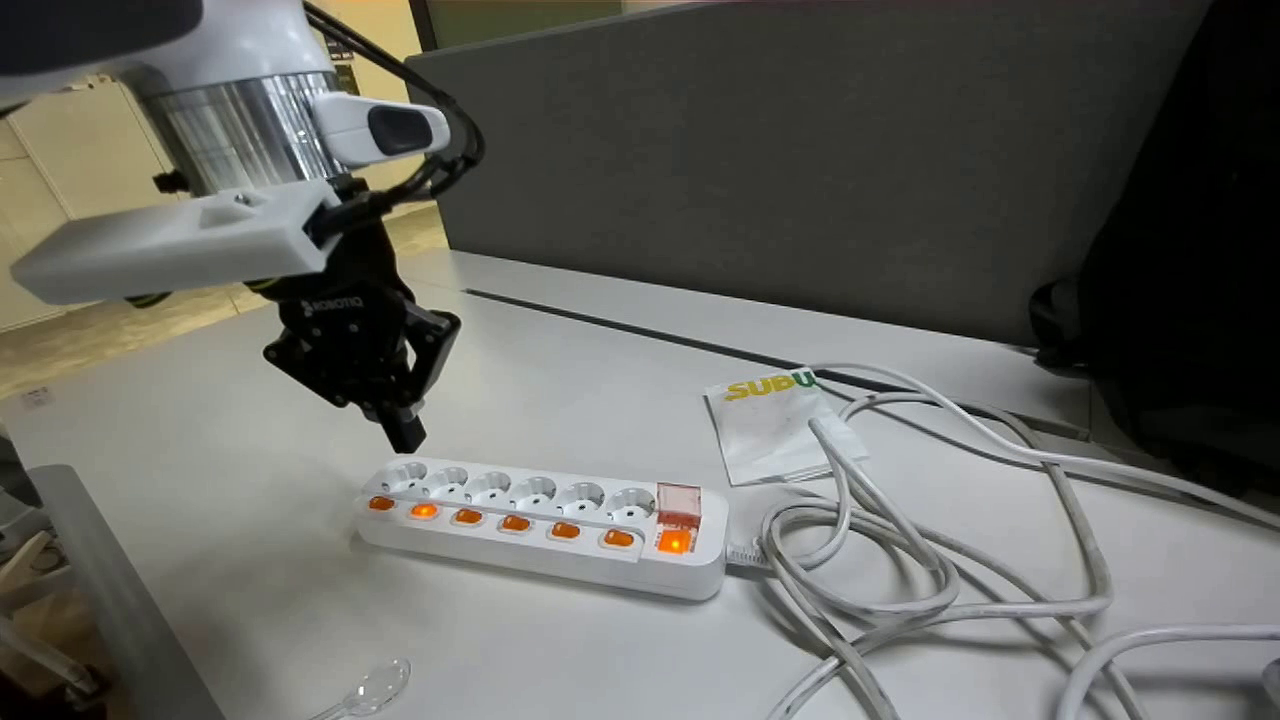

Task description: Turn off the second last switch to the left

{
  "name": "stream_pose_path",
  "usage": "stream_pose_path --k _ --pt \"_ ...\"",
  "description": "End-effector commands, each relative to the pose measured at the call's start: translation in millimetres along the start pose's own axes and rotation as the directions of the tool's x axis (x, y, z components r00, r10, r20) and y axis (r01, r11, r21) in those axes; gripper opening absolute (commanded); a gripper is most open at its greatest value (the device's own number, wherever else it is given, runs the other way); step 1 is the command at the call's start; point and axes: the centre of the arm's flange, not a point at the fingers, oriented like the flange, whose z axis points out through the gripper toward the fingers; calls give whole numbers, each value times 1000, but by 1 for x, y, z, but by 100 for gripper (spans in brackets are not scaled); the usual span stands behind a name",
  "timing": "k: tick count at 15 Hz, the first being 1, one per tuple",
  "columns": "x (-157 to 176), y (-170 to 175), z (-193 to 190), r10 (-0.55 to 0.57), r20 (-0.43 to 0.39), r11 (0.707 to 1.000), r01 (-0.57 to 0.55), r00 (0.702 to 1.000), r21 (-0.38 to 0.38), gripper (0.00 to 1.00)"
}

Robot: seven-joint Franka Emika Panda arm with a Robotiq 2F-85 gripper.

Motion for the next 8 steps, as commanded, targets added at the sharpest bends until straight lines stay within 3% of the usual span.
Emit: stream_pose_path --k 1,8 --pt "3 -2 14 1 21 1000 -1 1000 6 0" --pt "8 -12 45 -18 75 998 14 997 54 0"
